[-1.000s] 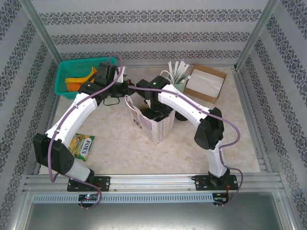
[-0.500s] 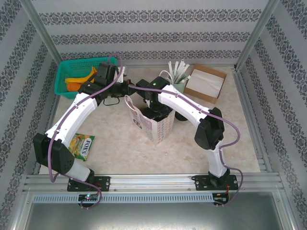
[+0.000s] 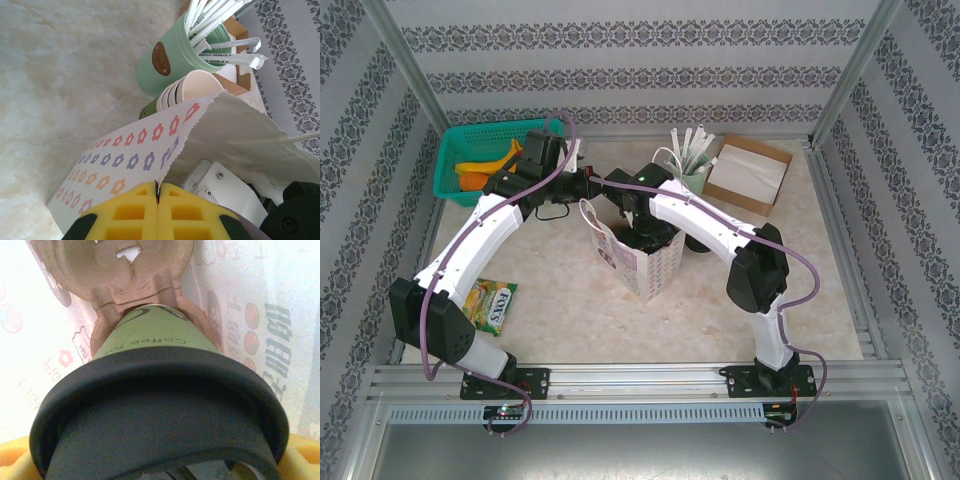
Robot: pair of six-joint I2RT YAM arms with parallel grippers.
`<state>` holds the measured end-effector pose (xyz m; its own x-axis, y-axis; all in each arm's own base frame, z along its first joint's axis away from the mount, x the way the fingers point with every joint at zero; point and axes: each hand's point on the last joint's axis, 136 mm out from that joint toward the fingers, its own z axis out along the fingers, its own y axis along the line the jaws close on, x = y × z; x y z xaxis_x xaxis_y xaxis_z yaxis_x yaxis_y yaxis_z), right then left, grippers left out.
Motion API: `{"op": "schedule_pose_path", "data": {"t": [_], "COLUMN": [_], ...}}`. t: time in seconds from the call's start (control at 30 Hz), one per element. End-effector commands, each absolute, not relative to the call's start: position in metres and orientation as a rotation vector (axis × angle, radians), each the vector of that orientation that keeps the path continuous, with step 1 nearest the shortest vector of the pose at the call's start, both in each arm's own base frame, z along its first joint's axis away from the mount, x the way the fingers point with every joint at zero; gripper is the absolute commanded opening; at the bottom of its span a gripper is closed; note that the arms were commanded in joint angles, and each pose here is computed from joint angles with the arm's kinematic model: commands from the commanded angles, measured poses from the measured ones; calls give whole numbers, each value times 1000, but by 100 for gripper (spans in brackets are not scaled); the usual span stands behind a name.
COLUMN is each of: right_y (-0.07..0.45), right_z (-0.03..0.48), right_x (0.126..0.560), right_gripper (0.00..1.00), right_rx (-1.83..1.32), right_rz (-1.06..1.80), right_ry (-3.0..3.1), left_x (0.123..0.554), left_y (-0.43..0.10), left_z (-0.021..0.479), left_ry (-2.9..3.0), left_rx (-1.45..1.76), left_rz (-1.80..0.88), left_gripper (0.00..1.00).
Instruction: Pack the takeout coffee
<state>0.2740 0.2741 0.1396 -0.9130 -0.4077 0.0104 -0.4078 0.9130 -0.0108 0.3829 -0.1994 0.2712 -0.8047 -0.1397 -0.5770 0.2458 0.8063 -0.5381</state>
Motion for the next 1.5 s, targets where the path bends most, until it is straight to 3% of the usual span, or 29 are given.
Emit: {"op": "schedule_pose_path", "data": {"t": [0.0,1.47], "right_y": [269,254], "right_z": [141,142], "right_x": [270,259], "right_gripper": [73,74], "right_rx": [622,618], "right_rz": [16,132], "right_ry": [-3063,-2994], "left_x": [383,384], "left_y": [-206,-205], "left_z": [285,284], "left_ry": [2318,2319], "left_rx": [104,94], "left_rz": [-860,-858], "left_gripper": [0,0]}}
